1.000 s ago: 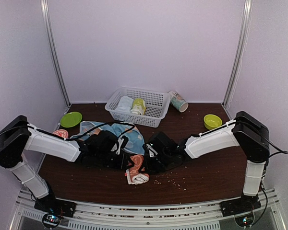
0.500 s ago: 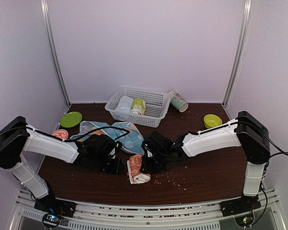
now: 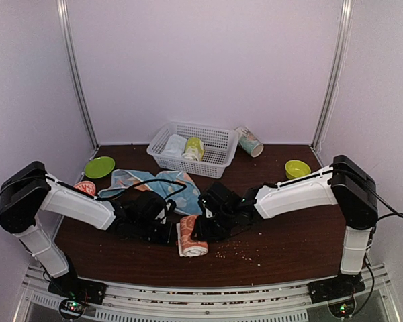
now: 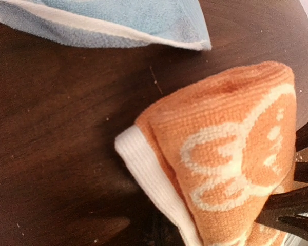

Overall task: Roll the towels
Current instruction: Pick up the towel from the center of the board.

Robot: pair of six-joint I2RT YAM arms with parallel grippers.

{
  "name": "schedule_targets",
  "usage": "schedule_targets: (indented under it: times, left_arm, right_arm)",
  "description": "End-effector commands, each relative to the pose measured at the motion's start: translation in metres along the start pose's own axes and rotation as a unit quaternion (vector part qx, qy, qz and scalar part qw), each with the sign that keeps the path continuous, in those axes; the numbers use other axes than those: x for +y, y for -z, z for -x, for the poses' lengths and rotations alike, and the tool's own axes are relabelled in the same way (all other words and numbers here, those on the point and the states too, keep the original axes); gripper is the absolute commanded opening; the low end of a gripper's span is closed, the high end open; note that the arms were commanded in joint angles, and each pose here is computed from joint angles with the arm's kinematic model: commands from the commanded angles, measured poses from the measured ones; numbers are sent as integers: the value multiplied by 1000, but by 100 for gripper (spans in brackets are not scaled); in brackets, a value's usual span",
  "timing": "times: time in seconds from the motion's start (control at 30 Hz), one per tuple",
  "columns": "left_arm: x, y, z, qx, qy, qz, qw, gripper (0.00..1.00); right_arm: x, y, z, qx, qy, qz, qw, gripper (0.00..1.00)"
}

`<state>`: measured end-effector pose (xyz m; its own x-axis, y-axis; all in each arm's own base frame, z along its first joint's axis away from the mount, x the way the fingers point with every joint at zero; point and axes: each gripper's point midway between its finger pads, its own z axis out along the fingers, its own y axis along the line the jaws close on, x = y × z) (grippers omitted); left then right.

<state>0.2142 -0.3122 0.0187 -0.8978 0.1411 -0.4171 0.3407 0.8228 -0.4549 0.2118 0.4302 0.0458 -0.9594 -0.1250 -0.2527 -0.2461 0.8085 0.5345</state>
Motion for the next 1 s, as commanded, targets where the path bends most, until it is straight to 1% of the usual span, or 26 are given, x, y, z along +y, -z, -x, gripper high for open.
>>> schedule_targets:
  times: [0.0,0.1,0.23,0.6,0.73,0.87,0.97]
  left_arm:
    - [-9,-3,1,-2,-10,-18,1000,0]
    - [-10,-4,0,-2,-11,-20,1000,0]
    - [-9,-5,-1,-1,-11,-19,1000,0]
    - [-5,-6,-7,4,-10,-16,1000,0]
    - [-4,-8,-9,6,-10,-16,1000,0]
    - [-5,-10,-10,8,-10,-18,1000,0]
    - [-5,-11,-10,9,-11,-20,1000,0]
  right_arm:
    - [19,4,6,-12,-15,38,999,47]
    - [21,3,6,-10,-21,45,999,52]
    - [24,0,7,-10,-30,54,998,55]
    - [6,-24,0,12,-51,18,998,58]
    - [7,-28,-1,16,-59,25,998,62]
    - [13,-31,0,16,-61,37,997,63]
    - [18,-36,-2,25,-63,50,996,58]
